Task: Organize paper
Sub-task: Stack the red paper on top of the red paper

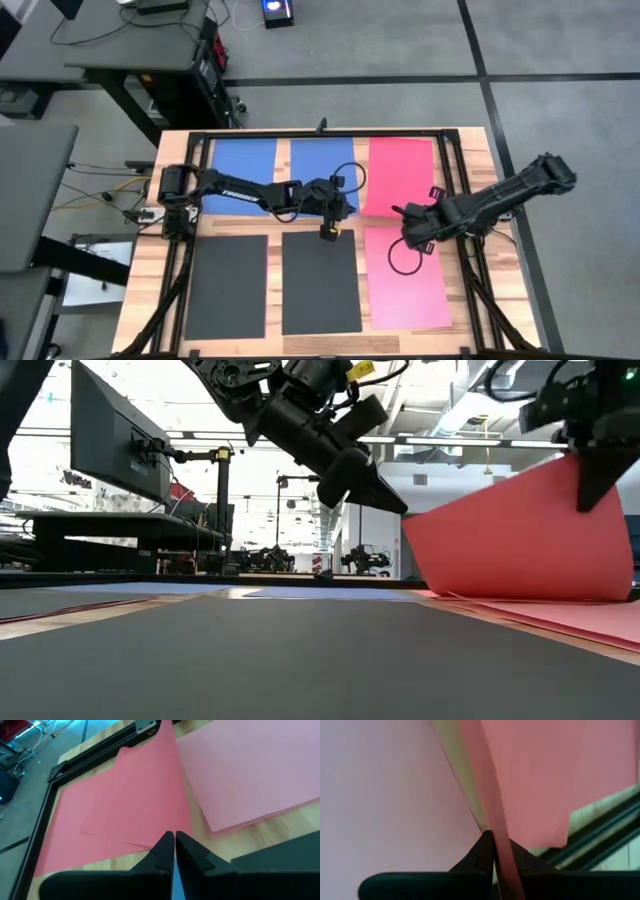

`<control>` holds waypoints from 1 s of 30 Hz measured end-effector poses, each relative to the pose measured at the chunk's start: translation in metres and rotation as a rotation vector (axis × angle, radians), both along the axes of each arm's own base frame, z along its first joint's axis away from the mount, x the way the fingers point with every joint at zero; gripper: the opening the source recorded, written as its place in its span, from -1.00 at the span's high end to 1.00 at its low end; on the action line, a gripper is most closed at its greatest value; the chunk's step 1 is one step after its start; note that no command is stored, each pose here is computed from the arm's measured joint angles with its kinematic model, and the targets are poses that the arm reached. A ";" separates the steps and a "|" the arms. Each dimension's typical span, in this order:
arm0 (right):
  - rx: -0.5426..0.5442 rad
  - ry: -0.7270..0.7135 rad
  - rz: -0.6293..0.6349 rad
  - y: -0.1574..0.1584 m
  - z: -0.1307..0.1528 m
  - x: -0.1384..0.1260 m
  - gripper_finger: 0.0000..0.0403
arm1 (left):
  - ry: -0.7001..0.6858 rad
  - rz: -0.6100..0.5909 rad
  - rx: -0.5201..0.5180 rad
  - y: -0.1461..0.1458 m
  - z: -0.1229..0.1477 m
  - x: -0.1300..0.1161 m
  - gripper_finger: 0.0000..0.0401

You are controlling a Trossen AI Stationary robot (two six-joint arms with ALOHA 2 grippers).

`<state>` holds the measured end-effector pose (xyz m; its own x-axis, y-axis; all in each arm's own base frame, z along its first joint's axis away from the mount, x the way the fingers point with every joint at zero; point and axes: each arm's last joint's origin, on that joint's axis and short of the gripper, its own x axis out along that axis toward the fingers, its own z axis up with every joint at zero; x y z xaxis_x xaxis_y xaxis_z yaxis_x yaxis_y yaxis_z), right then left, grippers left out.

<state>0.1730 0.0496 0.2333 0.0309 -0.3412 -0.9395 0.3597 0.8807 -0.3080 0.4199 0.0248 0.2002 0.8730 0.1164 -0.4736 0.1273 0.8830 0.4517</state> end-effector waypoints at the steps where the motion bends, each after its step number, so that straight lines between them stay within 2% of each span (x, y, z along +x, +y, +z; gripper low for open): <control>1: -0.004 0.016 -0.007 -0.001 -0.002 0.001 1.00 | 0.003 -0.005 0.002 -0.001 0.000 0.000 1.00; 7: -0.002 0.098 -0.004 -0.004 -0.010 0.007 1.00 | 0.015 -0.020 0.005 -0.006 -0.001 0.000 1.00; 13: -0.001 0.101 0.000 -0.003 -0.010 0.007 1.00 | 0.016 0.002 -0.025 0.000 -0.002 -0.001 0.94; 18: -0.001 0.101 0.000 -0.003 -0.010 0.007 1.00 | 0.035 0.053 -0.085 0.019 -0.004 -0.004 0.60; 24: -0.001 0.100 0.000 -0.003 -0.010 0.007 1.00 | -0.028 0.004 -0.219 0.035 -0.007 0.000 0.12; 27: -0.001 0.100 0.000 -0.003 -0.010 0.007 1.00 | -0.023 -0.028 -0.209 0.029 -0.019 0.006 0.00; 30: 0.001 0.095 0.000 -0.003 -0.010 0.007 1.00 | -0.001 -0.038 -0.215 0.026 -0.029 0.009 -0.03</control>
<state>0.1802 0.0465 0.2232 -0.0585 -0.3405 -0.9384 0.3287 0.8811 -0.3401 0.4293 0.0508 0.1715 0.8756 -0.0203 -0.4827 0.1619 0.9537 0.2536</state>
